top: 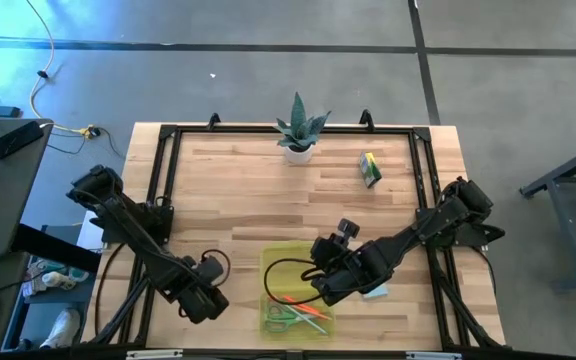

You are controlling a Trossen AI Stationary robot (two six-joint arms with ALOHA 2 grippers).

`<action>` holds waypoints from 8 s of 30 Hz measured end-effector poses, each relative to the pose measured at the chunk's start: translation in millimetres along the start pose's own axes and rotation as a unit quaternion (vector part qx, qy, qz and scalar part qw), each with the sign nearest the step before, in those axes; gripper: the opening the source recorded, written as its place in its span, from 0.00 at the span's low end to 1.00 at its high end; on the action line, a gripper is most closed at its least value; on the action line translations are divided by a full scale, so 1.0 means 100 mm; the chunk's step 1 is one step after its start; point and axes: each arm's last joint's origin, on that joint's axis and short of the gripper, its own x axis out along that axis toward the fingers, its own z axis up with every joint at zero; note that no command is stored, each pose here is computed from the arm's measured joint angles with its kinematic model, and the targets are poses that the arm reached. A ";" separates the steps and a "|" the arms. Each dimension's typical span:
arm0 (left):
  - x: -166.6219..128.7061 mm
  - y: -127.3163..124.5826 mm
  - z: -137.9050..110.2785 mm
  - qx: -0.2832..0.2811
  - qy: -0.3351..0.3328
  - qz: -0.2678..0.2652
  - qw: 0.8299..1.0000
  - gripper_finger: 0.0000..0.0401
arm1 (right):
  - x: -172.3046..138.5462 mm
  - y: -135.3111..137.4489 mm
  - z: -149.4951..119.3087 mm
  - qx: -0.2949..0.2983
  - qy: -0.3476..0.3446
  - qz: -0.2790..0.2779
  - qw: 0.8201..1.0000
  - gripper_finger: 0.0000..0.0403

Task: Pack school essentials
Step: Put the orange eraser into the yellow supply box, then put the blue sticky notes into the yellow supply box

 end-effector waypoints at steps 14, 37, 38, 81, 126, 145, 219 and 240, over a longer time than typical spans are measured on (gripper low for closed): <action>-0.17 -0.22 -0.02 0.027 0.035 -0.055 0.998 0.46 | 0.00 0.00 0.00 0.001 -0.001 0.001 1.000 0.29; 0.18 -0.23 -0.08 0.045 0.037 0.035 0.998 0.46 | 0.02 0.01 0.02 0.009 -0.005 0.005 1.000 0.29; 0.19 -0.24 -0.09 0.043 0.037 0.035 0.998 0.46 | 0.02 0.01 0.03 0.010 -0.005 0.005 1.000 0.29; 0.54 -0.21 -0.16 0.067 0.046 0.103 0.991 0.13 | 0.02 0.01 0.03 0.012 -0.004 0.009 1.000 0.29; -0.03 -1.13 0.60 0.346 -0.173 -0.129 0.913 0.14 | -0.16 -0.08 0.23 0.027 -0.019 0.004 0.999 0.29; 0.47 -1.18 0.58 0.356 -0.108 -0.121 0.920 0.17 | -0.16 -0.07 0.21 0.025 -0.008 0.010 1.000 0.29; -0.16 0.20 0.53 0.284 -0.135 0.025 0.949 0.40 | -0.48 0.16 -1.21 0.204 0.178 -0.085 0.959 0.29; -0.35 1.20 0.74 0.263 -0.283 -0.052 0.921 0.40 | -0.48 0.16 -1.20 0.241 0.167 -0.094 0.952 0.29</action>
